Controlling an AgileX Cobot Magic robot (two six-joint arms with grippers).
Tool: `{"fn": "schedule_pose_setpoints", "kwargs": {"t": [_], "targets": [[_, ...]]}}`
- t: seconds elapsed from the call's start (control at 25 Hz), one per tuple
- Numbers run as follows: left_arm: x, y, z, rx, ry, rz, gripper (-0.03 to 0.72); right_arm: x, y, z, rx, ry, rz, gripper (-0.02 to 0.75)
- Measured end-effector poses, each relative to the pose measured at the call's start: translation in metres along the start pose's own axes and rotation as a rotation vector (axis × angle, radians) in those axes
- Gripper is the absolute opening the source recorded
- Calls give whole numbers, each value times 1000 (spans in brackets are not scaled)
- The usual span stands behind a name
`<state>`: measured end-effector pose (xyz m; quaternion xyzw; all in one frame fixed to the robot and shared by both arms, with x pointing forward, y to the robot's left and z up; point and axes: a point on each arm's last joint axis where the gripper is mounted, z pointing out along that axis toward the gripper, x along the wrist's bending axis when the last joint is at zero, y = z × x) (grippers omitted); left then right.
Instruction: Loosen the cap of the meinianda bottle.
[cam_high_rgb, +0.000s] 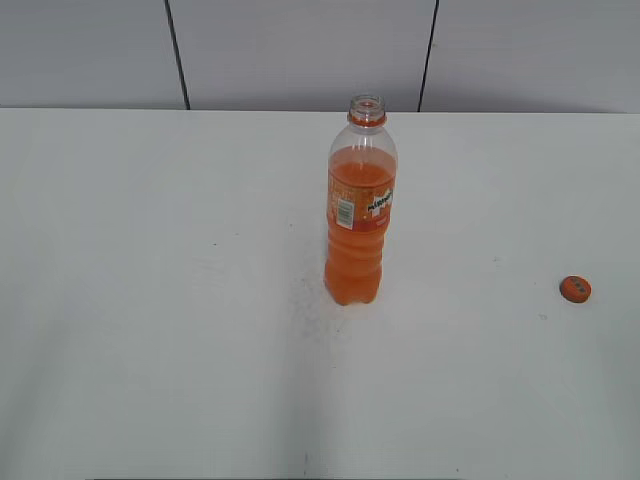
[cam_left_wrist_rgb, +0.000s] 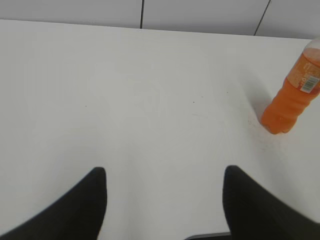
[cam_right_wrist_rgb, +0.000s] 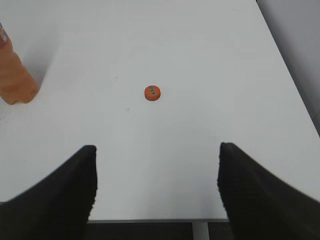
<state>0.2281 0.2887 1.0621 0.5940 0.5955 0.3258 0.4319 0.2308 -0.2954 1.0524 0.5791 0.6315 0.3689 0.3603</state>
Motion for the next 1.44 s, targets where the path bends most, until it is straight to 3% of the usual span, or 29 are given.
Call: {"fn": "schedule_pose_setpoints", "kwargs": {"t": [1.44], "targets": [[4,0,0,-3,38,23,436,-1,0,0,0,-17,-6,561]]}}
